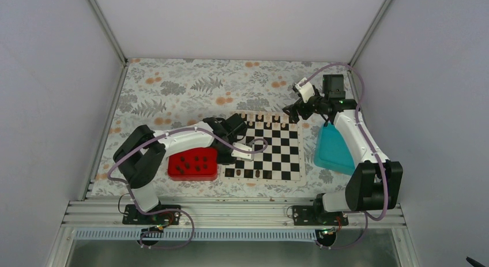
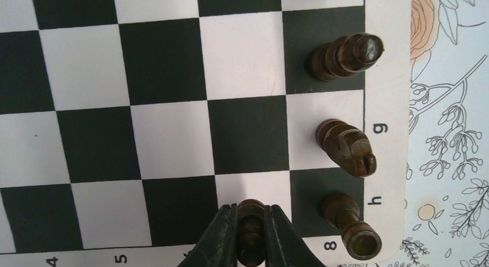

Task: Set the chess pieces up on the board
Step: Place the chess piece on the chessboard.

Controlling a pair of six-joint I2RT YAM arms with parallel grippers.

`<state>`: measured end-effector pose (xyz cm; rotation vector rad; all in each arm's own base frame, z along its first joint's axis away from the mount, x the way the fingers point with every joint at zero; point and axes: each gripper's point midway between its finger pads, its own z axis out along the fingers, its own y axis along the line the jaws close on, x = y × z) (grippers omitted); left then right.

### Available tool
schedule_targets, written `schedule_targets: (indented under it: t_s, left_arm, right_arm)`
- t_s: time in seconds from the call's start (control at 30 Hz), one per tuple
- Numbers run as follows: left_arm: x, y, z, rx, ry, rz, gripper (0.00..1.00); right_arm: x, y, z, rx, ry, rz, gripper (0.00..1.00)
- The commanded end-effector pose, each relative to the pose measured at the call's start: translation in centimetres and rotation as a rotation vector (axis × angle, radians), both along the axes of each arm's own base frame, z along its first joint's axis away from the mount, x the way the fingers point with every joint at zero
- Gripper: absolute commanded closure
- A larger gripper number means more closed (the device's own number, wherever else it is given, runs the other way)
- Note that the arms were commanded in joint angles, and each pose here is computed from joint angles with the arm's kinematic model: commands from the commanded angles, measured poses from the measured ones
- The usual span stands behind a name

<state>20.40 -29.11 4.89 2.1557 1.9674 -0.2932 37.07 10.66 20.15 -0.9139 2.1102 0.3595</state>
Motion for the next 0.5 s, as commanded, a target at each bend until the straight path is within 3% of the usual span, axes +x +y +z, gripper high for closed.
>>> schedule_targets:
  t_s: [0.0, 0.47]
  left_arm:
    - [-0.3, -0.2, -0.5, -0.005, 0.011, -0.018, 0.89]
    - [-0.7, 0.5, -2.1, 0.031, 0.026, -0.030, 0.89]
  right_arm:
    - [-0.3, -0.2, 0.1, 0.015, -0.006, -0.001, 0.00]
    - [-0.3, -0.3, -0.1, 0.013, 0.002, -0.002, 0.00]
